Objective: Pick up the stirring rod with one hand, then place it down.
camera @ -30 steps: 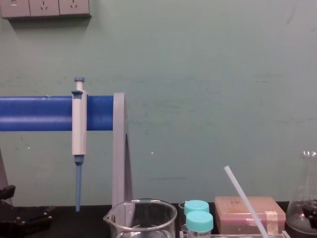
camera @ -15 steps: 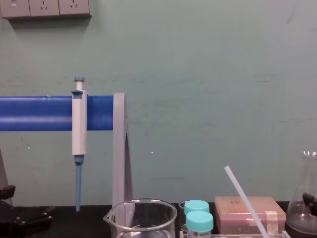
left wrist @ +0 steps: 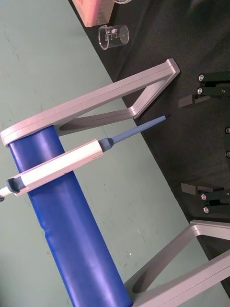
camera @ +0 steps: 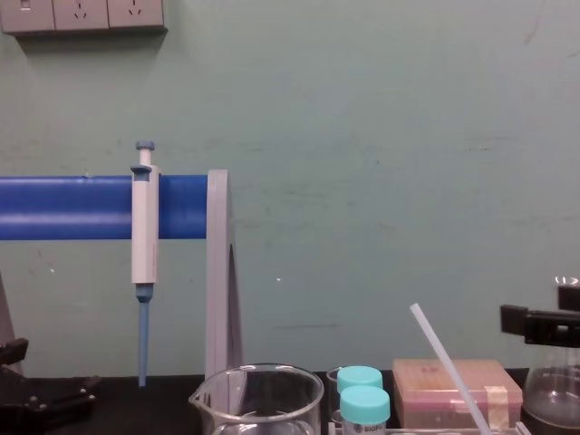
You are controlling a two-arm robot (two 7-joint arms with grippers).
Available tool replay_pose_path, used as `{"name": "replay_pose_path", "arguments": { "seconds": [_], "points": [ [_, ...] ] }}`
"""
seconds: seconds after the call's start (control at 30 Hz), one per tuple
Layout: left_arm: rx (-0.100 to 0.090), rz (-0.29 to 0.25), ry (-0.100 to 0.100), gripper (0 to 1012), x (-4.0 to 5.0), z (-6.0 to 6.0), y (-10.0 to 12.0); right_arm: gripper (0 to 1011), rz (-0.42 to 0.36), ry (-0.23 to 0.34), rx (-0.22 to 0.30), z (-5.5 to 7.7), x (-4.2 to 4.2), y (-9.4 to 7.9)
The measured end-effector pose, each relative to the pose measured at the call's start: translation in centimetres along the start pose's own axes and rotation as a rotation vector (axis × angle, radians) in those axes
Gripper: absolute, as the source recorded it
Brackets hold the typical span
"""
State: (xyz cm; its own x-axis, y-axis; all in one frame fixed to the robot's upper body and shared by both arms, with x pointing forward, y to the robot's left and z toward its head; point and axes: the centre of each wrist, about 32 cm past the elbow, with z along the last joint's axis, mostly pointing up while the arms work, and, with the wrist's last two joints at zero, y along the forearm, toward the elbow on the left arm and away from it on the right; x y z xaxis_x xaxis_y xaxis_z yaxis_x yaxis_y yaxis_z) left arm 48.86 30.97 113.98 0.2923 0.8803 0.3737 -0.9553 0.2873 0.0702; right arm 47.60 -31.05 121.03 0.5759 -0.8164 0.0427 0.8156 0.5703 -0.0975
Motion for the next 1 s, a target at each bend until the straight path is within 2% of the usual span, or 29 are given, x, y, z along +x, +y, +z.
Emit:
{"name": "replay_pose_path", "arguments": {
  "seconds": [0.13,0.27,0.7,1.0],
  "points": [
    [0.0,0.0,0.0,1000,0.0,0.0,0.0,1003,0.079,0.026,-0.028,0.4,-0.41,0.0],
    [0.0,0.0,0.0,1000,0.0,0.0,0.0,1003,0.127,0.024,-0.058,0.4,-0.52,0.7],
    [0.0,0.0,0.0,1000,0.0,0.0,0.0,1003,0.171,-0.002,-0.113,0.0,-0.28,4.4],
    [0.0,0.0,0.0,1000,0.0,0.0,0.0,1003,0.183,-0.003,-0.128,-0.2,-0.24,5.6]
  ]
}}
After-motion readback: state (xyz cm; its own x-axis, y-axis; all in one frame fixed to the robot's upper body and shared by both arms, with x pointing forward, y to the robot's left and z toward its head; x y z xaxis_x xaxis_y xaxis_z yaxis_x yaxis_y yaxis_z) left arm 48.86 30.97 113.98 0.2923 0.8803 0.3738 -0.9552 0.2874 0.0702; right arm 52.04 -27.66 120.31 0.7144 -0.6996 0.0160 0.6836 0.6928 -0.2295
